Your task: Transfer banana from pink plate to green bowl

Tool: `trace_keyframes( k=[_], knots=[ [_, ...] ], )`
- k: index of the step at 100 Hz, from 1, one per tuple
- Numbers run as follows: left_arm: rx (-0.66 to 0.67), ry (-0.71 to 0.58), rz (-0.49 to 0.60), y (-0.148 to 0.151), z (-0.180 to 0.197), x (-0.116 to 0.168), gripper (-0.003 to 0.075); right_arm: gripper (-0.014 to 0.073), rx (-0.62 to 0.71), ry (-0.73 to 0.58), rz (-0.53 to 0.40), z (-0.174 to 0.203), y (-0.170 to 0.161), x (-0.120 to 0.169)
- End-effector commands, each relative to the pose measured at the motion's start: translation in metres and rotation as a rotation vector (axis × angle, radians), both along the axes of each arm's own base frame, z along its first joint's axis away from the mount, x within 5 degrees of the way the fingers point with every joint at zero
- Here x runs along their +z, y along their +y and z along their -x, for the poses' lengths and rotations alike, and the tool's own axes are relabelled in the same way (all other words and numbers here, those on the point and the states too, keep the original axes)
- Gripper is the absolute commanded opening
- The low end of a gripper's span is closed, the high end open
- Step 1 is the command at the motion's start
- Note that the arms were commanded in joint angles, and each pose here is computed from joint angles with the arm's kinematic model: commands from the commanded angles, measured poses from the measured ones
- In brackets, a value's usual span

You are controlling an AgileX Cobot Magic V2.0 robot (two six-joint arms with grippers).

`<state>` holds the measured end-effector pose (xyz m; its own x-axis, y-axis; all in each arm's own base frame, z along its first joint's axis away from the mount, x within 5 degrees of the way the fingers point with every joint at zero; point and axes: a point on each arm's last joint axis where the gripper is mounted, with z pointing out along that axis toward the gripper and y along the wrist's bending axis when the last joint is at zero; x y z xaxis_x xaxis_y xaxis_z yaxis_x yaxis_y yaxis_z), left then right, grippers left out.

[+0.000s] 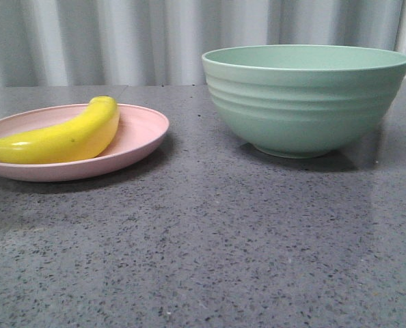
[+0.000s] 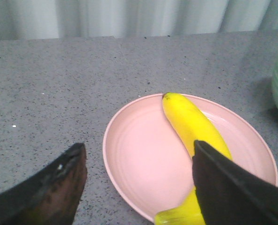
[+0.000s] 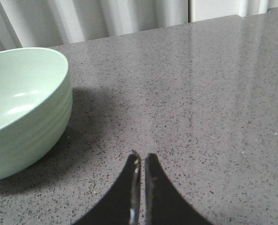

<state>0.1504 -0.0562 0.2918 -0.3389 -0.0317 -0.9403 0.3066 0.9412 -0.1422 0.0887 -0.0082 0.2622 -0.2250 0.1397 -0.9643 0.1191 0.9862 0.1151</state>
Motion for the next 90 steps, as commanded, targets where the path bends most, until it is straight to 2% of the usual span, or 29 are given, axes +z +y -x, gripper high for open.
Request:
trace_keyframes(
  k=[1, 48, 61, 90],
  knots=[
    [-0.016, -0.089, 0.040, -0.006, -0.007, 0.017, 0.0441, -0.0073, -0.005, -0.092, 0.020, -0.003, -0.001, 0.014],
    [-0.043, -0.077, 0.035, -0.013, -0.012, 0.016, 0.0441, -0.0073, -0.005, -0.092, 0.020, -0.003, -0.001, 0.014],
    [-0.080, -0.093, -0.025, -0.017, -0.012, 0.016, 0.0441, -0.0073, -0.005, -0.096, 0.020, -0.004, -0.001, 0.015],
    [-0.149, 0.102, -0.132, -0.043, -0.043, 0.024, 0.0443, -0.0073, -0.005, -0.098, 0.021, -0.004, -0.001, 0.015]
  ],
)
